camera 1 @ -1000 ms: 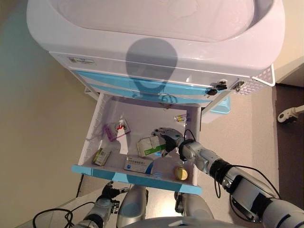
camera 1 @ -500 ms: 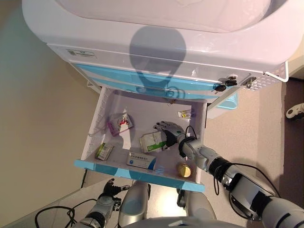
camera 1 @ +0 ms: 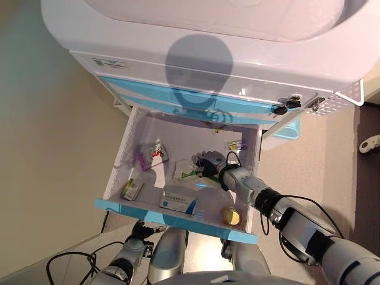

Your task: Open the drawer and pick up the medicine

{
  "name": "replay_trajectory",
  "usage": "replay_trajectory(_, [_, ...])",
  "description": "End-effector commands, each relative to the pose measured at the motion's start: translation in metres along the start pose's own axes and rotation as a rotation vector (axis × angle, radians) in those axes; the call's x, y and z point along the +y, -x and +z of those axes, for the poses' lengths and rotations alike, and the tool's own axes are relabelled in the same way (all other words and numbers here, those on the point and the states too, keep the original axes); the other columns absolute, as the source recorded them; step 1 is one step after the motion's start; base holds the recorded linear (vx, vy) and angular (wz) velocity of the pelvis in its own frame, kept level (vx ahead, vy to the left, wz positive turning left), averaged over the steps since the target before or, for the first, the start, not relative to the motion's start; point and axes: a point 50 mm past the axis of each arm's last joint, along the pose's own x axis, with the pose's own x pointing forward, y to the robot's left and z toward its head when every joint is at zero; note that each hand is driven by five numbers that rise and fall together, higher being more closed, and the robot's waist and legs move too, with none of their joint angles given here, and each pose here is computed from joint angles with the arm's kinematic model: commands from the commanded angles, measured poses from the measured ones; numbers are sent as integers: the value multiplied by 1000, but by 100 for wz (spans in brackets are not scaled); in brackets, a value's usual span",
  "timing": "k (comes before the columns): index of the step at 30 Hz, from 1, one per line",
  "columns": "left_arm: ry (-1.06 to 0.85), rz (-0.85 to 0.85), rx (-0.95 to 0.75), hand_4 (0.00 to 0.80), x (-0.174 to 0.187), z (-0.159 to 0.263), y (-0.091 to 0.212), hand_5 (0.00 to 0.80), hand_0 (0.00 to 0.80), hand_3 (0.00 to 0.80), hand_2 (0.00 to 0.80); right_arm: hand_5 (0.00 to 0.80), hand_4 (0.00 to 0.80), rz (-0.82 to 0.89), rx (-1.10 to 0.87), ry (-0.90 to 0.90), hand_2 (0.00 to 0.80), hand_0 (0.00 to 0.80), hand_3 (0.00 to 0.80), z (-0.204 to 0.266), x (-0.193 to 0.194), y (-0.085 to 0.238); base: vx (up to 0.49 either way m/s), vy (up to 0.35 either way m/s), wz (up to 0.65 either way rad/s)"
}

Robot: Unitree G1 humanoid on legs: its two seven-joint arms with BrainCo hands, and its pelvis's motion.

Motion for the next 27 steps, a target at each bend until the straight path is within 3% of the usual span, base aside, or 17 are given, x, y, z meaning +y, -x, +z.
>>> replay_trajectory(1, [6,-25,21,0,-9,1,0,0,0,0,0,800,800,-8,-72,-1,800,800,800,18,-3,-2,0,0,0])
replay_trajectory(14, [-30,-8,50,0,3,-10,0,0,0,0,0,800,800,-151,-166,-96,800,800,800,20,-45,10,4,0,-1])
replay_trajectory(20, [-23,4,79,0,13,-21,1,0,0,0,0,800,800,-269,-255,-170,800,800,800,15,-84,34,49,-4,-18])
replay_trajectory(26, [-21,1,114,0,20,-34,3,0,0,0,0,800,800,-274,-347,-298,800,800,800,16,-96,56,45,-9,-11])
replay_trajectory(27, [-20,1,135,0,24,-41,5,0,0,0,0,800,800,-252,-434,-346,800,800,800,24,-107,66,78,-22,-6])
